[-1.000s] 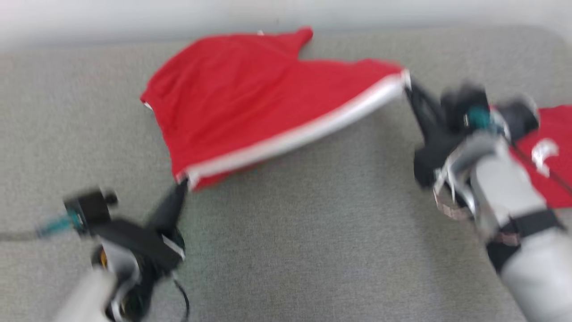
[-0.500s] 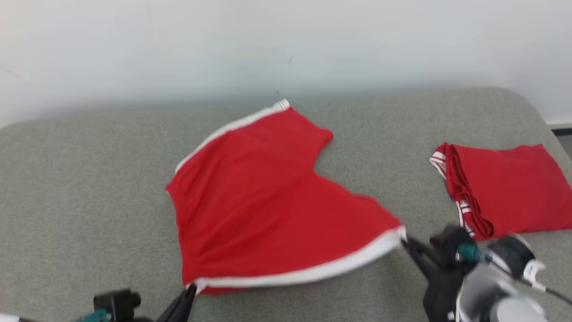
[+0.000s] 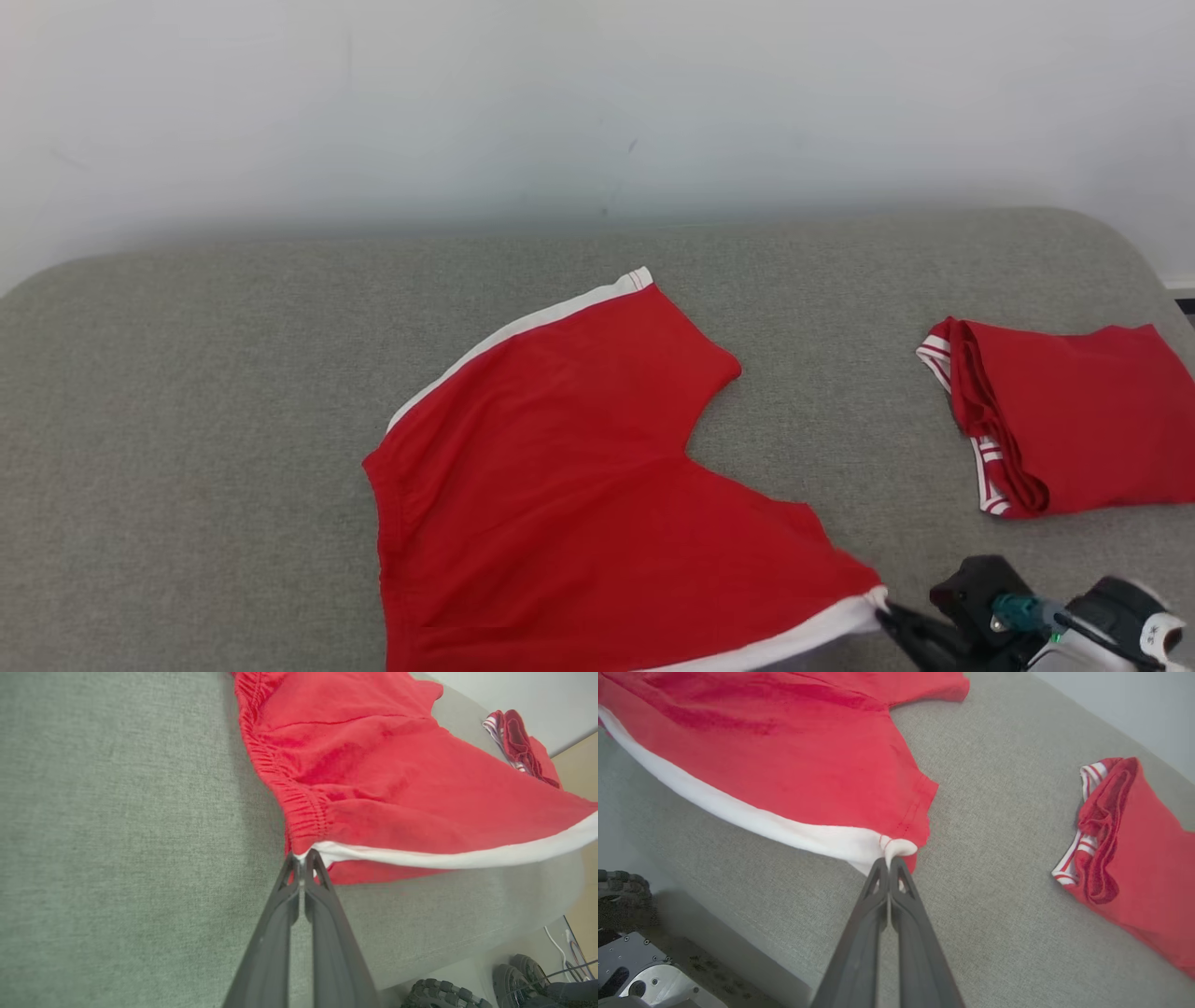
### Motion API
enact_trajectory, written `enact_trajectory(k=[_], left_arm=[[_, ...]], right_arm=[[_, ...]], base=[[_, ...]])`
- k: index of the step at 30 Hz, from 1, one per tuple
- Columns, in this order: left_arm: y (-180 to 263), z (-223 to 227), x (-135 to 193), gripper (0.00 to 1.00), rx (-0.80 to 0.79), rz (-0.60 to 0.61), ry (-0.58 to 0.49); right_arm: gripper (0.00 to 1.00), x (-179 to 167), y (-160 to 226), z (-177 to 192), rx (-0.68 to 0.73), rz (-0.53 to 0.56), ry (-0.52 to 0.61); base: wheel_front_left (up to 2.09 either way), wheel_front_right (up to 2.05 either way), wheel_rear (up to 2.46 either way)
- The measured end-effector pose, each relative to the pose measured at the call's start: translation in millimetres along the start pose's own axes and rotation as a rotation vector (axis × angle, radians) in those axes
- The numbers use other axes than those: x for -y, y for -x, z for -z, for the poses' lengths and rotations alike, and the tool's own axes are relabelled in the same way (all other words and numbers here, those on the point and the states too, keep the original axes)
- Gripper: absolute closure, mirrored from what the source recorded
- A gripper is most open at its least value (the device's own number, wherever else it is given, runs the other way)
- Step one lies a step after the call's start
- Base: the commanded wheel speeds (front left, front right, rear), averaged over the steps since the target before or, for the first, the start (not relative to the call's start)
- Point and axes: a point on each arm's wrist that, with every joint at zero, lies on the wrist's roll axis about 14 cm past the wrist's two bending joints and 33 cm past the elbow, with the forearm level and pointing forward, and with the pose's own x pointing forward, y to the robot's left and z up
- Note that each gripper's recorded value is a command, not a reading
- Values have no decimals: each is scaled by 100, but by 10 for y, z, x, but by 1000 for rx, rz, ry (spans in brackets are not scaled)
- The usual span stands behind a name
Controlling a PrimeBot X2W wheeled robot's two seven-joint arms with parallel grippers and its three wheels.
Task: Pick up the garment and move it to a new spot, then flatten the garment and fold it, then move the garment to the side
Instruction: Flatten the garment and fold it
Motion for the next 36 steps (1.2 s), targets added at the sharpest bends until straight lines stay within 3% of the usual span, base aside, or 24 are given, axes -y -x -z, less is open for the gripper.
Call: enact_trajectory(k=[7, 18, 24, 28, 36], left_arm=[[-103, -456, 135, 100, 145, 37, 14], [-407, -1073, 66, 100, 266, -7, 6], [-591, -1306, -31, 100, 295, -55, 24], [-704, -1416, -126, 100, 295, -91, 23], [-916, -1457, -322, 100, 238, -140, 31]], right_arm=[[100, 405, -111, -523, 110, 87, 136], [100, 941, -835, -1357, 193, 127, 310], [100, 1017, -1308, -1844, 232, 121, 402], [100, 1006, -1572, -1978, 226, 104, 448], [100, 1029, -2009, -2268, 261, 89, 434]], base=[[0, 0, 0], [0, 0, 0], [0, 0, 0], [0, 0, 0], [0, 0, 0]])
